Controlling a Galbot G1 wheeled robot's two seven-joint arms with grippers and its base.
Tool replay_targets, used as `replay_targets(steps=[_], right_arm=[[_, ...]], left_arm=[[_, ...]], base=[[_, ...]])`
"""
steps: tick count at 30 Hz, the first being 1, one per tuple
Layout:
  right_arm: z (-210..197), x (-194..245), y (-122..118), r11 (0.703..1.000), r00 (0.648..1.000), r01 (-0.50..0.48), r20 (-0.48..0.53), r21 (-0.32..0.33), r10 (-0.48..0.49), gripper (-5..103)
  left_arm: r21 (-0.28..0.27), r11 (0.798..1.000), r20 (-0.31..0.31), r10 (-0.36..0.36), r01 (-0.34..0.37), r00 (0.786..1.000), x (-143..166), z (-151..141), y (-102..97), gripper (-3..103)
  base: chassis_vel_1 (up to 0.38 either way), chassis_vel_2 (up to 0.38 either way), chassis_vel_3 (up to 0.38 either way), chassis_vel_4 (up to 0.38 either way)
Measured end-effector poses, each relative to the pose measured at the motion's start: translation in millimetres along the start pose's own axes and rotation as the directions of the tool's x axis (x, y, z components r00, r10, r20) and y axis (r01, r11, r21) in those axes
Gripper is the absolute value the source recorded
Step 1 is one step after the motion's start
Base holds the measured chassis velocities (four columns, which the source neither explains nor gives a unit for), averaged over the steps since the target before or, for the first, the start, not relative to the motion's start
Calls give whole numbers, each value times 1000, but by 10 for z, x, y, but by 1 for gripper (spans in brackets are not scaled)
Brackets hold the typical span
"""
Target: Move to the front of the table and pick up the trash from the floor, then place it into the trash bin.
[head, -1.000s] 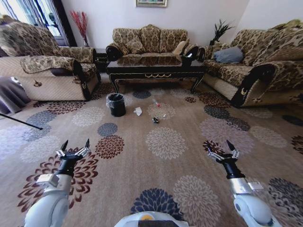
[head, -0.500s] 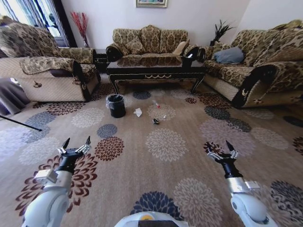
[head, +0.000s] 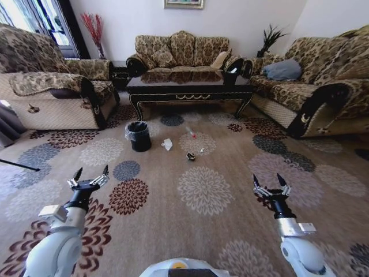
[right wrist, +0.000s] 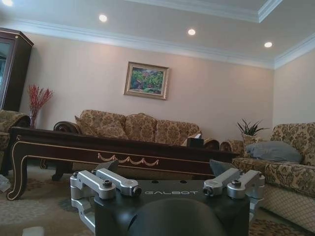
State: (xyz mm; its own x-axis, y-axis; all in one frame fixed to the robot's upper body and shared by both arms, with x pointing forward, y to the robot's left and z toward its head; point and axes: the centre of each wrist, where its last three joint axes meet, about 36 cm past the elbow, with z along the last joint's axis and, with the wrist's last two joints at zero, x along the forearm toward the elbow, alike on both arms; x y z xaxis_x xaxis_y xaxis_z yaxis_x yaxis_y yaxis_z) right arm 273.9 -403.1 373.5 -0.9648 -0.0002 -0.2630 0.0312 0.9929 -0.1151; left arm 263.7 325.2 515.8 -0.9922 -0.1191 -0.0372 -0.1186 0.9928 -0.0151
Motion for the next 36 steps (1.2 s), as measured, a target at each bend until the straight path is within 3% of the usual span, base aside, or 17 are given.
replay_targets(steps=[36], right_arm=[[68, -24, 17, 1000, 999, -21, 32, -7, 21, 100]], left_arm=[[-9, 1000, -6, -11, 11, 1000, -51, 54, 37, 100]], base=[[-335, 334, 335, -333]])
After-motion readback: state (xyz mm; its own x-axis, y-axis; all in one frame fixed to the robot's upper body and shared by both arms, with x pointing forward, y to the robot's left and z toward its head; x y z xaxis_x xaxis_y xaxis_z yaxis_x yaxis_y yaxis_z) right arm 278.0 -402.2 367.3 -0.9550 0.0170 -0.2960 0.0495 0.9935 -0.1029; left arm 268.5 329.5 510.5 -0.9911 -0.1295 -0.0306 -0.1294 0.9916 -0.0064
